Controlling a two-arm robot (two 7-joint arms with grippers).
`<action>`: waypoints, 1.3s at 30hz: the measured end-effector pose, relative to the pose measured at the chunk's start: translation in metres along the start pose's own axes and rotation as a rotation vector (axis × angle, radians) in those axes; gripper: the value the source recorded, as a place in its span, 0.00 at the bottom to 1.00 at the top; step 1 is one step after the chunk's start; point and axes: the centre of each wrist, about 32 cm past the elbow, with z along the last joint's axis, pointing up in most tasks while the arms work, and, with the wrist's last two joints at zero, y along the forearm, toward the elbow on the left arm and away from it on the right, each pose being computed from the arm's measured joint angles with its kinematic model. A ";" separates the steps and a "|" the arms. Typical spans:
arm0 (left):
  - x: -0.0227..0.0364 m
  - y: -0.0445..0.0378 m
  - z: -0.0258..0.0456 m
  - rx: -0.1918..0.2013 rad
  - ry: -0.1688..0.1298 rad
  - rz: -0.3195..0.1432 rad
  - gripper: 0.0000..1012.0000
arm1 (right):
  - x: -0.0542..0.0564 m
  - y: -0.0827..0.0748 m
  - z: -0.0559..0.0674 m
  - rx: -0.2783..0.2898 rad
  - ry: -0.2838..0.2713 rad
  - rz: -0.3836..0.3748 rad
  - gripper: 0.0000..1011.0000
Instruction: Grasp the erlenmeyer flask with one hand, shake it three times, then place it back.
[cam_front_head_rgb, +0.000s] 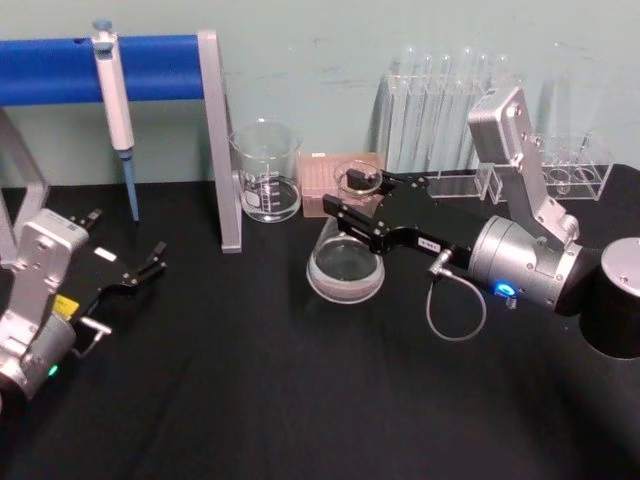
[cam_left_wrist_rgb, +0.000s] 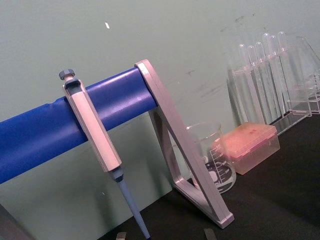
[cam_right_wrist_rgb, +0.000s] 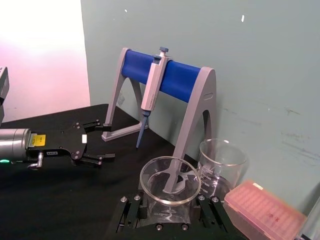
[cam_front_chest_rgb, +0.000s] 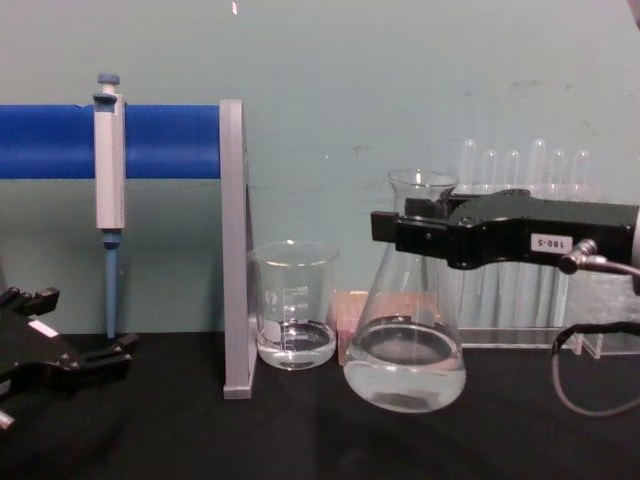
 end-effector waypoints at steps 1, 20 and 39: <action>0.0000 0.0000 0.0000 0.000 0.000 0.000 0.99 | 0.000 0.000 0.000 0.000 0.000 0.000 0.45; 0.0000 0.0000 0.0000 0.000 0.000 0.000 0.99 | 0.000 0.002 -0.001 0.000 0.001 0.006 0.45; 0.0000 0.0000 0.0000 0.000 0.000 0.000 0.99 | -0.003 0.003 0.000 0.002 0.001 0.023 0.45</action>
